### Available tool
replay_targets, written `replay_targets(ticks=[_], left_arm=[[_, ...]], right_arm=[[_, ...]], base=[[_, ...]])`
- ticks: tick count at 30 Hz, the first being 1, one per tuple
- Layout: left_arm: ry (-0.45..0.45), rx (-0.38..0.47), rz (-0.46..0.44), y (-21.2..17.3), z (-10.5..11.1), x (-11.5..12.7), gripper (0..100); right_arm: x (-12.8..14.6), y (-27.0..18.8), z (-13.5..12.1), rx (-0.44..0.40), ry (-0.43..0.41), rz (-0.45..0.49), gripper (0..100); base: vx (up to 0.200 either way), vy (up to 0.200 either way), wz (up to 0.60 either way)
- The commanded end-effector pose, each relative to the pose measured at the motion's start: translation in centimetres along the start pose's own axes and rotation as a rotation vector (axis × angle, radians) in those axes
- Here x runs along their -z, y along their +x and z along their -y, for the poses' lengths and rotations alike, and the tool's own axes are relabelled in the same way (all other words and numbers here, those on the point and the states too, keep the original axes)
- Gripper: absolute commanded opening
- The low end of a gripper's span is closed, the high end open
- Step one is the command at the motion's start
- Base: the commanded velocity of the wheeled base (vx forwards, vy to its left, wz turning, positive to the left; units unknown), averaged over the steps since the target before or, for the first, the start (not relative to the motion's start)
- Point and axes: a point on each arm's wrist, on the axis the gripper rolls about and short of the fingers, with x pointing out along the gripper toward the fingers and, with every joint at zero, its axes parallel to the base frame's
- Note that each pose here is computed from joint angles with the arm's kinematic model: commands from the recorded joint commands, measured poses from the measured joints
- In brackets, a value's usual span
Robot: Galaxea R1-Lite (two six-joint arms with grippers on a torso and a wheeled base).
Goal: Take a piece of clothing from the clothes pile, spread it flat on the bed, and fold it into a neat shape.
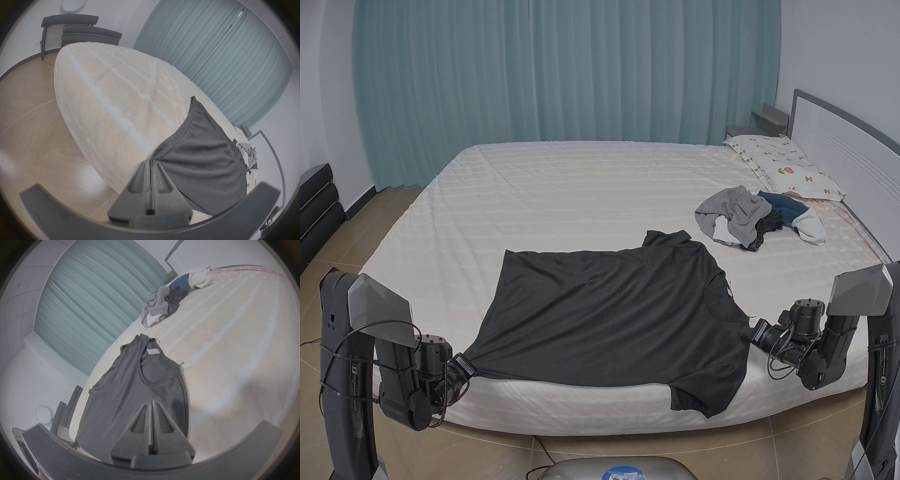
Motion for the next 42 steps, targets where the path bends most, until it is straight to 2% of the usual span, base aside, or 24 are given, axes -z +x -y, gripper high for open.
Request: replay_targets(ticks=[1, 4, 5, 6, 17, 26, 27, 33, 36, 37, 42], left_arm=[[0.0, 0.003, 0.0, -0.1, 0.1, 0.0, 0], [0.0, 0.001, -0.002, 0.0, 0.0, 0.1, 0], [0.001, 0.0, -0.003, 0.0, 0.0, 0.1, 0], [0.001, 0.0, -0.003, 0.0, 0.0, 0.1, 0], [0.002, -0.001, -0.004, 0.0, 0.0, 0.1, 0], [0.002, -0.001, -0.004, 0.0, 0.0, 0.1, 0], [0.002, -0.001, -0.004, 0.0, 0.0, 0.1, 0], [0.002, 0.0, -0.003, 0.0, 0.0, 0.1, 0], [0.001, 0.0, -0.003, 0.0, 0.0, 0.1, 0], [0.001, 0.0, -0.003, 0.0, 0.0, 0.1, 0], [0.0, 0.003, 0.0, 0.1, 0.1, 0.1, 0]], right_arm=[[-1.2, 0.6, -0.9, -0.028, -0.013, 0.029, 0], [-1.1, -0.2, -1.0, -0.013, -0.006, 0.013, 0], [-0.6, -1.5, -0.6, -0.001, 0.004, -0.026, 0], [-0.4, -1.7, -0.5, -0.003, 0.007, -0.038, 100], [1.3, -1.7, 0.2, 0.012, 0.018, -0.116, 100], [1.4, 0.5, 0.4, -0.005, 0.006, -0.112, 100], [0.9, 1.0, 0.4, -0.003, 0.005, -0.095, 0], [-0.9, 2.2, -0.3, -0.053, 0.007, 0.005, 0], [-0.6, 2.8, -0.3, -0.057, 0.014, 0.047, 0], [-0.6, 3.3, -0.2, -0.061, 0.007, 0.094, 0], [-0.2, 3.8, 0.0, -0.079, -0.006, 0.131, 0]], base=[[0.0, 0.0, 0.0], [0.0, 0.0, 0.0], [0.0, 0.0, 0.0], [0.0, 0.0, 0.0], [0.0, 0.0, 0.0], [0.0, 0.0, 0.0], [0.0, 0.0, 0.0], [0.0, 0.0, 0.0], [0.0, 0.0, 0.0], [0.0, 0.0, 0.0], [0.0, 0.0, 0.0]])
